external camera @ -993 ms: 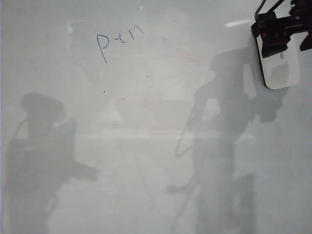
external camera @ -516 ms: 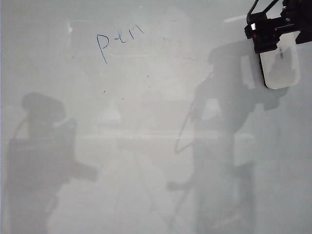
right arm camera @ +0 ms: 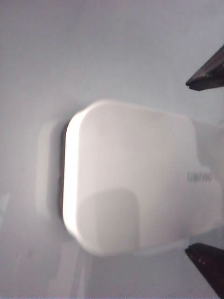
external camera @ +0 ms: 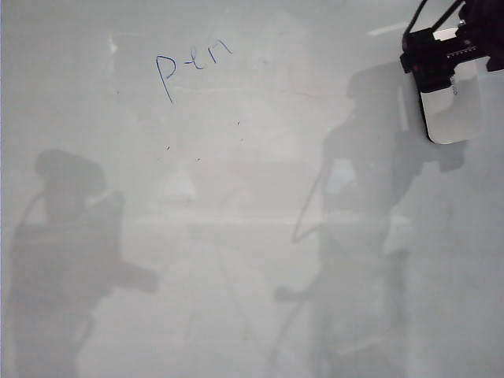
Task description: Grab the whiteboard eraser that is attached to the surface of the whiteboard and use it to clean the writing on the whiteboard.
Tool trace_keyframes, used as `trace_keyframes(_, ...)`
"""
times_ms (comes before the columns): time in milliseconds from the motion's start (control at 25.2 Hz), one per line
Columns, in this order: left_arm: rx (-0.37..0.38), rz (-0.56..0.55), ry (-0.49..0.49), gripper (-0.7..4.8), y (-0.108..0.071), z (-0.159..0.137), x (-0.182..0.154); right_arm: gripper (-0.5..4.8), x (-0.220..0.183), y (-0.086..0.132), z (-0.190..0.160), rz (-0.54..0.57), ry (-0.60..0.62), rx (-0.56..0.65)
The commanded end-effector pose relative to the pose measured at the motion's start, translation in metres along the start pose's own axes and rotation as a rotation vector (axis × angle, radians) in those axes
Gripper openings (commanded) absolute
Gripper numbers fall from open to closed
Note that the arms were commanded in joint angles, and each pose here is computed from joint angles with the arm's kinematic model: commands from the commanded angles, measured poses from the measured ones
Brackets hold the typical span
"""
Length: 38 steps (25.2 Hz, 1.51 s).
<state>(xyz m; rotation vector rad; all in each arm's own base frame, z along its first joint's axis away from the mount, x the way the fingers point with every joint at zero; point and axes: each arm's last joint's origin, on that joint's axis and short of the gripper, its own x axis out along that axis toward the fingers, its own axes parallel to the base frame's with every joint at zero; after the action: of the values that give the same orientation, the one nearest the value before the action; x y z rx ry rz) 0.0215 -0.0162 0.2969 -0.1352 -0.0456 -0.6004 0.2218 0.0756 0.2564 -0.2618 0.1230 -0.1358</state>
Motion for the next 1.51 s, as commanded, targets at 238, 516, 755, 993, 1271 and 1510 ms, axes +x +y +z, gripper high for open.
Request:
trace_keyframes(238, 0.014, -0.006, -0.011, -0.05, -0.001, 0.002, 0.0, 4.79, 0.003, -0.005, 0.002, 0.018, -0.026, 0.012)
trace_keyframes(516, 0.013, -0.006, -0.01, -0.05, -0.001, 0.002, 0.0, 4.79, 0.004, -0.006, 0.003, 0.029, -0.039, 0.017)
trace_keyframes(755, 0.013, -0.006, -0.01, -0.05, -0.001, 0.002, 0.0, 4.79, 0.005, -0.008, 0.005, 0.029, -0.061, 0.028)
trace_keyframes(993, 0.013, -0.006, -0.01, -0.05, -0.001, 0.002, 0.0, 4.79, 0.013, -0.007, 0.001, 0.037, -0.058, 0.027)
trace_keyframes(1271, 0.013, -0.005, -0.01, -0.05, -0.001, 0.002, 0.0, 4.22, 0.016, -0.005, -0.002, 0.045, -0.045, 0.019)
trace_keyframes(1510, 0.013, -0.005, -0.01, -0.05, -0.001, 0.002, 0.0, 3.56, 0.016, -0.005, -0.002, 0.044, -0.047, 0.021)
